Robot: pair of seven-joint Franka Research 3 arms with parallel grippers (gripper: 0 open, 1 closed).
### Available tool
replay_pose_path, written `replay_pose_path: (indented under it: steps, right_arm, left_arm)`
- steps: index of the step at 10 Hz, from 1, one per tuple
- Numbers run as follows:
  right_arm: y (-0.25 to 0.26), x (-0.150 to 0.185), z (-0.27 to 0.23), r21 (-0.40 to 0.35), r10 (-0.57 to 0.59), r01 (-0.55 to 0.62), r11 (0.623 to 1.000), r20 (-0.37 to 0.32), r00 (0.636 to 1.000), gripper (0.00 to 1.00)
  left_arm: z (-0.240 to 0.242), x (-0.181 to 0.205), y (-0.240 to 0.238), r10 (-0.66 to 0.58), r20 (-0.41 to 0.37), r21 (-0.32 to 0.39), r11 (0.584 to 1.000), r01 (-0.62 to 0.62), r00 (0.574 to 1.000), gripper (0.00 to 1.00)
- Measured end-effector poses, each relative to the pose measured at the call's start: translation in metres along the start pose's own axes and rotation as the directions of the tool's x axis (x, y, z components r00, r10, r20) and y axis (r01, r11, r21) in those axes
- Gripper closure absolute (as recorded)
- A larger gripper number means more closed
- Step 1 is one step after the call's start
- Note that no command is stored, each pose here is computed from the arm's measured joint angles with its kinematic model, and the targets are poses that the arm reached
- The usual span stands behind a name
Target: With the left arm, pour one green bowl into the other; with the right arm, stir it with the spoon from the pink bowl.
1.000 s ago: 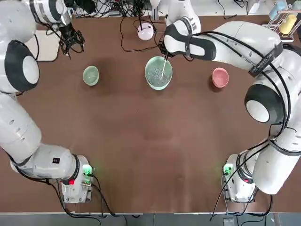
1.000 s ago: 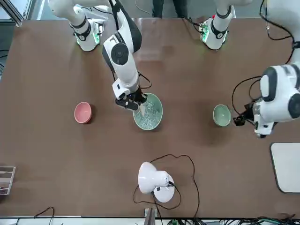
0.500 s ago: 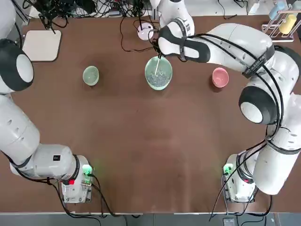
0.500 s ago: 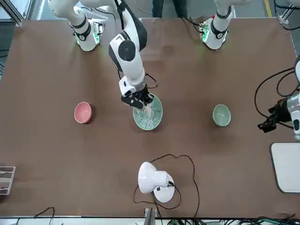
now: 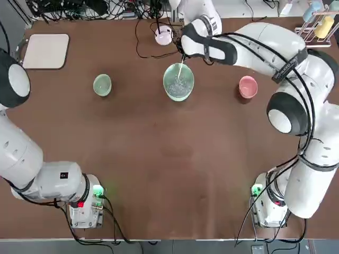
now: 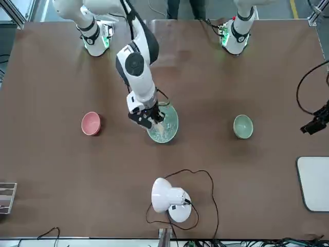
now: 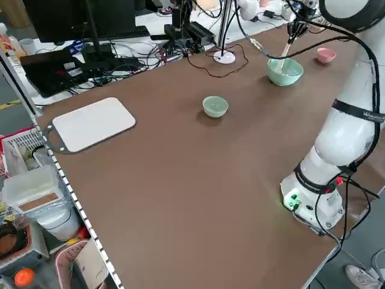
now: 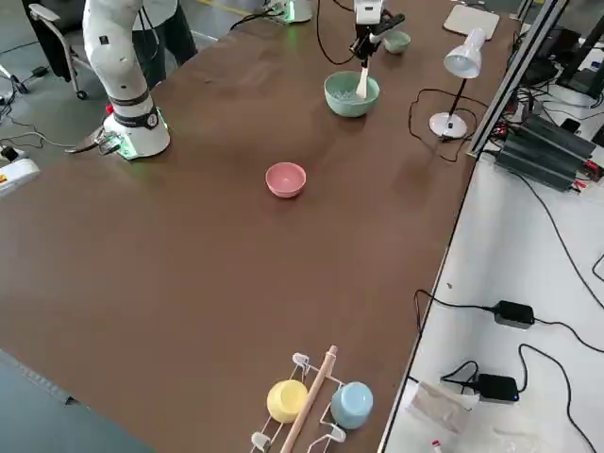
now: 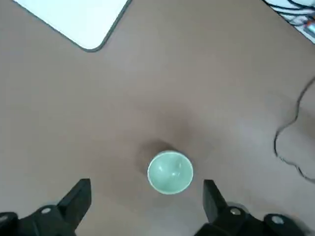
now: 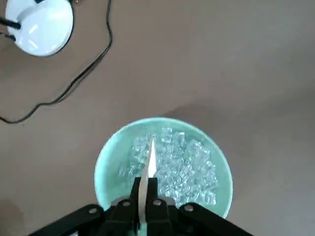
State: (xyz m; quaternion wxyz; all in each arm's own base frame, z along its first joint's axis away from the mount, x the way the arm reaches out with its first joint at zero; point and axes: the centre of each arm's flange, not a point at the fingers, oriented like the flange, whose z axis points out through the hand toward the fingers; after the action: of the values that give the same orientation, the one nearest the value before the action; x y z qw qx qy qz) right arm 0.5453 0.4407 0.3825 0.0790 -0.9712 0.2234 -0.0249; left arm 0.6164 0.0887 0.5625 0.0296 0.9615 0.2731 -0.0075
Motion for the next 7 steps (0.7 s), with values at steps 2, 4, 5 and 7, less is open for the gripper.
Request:
replay_pose_path:
  steps: [2, 4, 5, 7]
  right_arm:
    - [0.008, 0.002, 0.006, -0.052, -0.018, 0.019, 0.998, 0.03, 0.999, 0.94]
    - [0.007, -0.013, 0.011, -0.088, -0.042, 0.046, 0.995, 0.057, 0.997, 0.94]
    - [0.003, -0.024, 0.013, -0.093, -0.059, 0.064, 0.994, 0.062, 0.996, 0.94]
    - [-0.007, -0.046, 0.014, -0.095, -0.079, 0.085, 0.992, 0.068, 0.995, 0.94]
  left_arm:
    - [-0.025, -0.007, 0.0, 0.104, -0.023, -0.023, 0.994, -0.104, 0.994, 0.0]
    - [-0.047, -0.023, 0.004, 0.202, -0.032, -0.026, 0.979, -0.202, 0.979, 0.0]
    - [-0.051, -0.031, 0.008, 0.229, -0.021, -0.022, 0.973, -0.229, 0.973, 0.0]
    - [-0.051, -0.034, 0.014, 0.246, -0.018, -0.012, 0.969, -0.247, 0.969, 0.0]
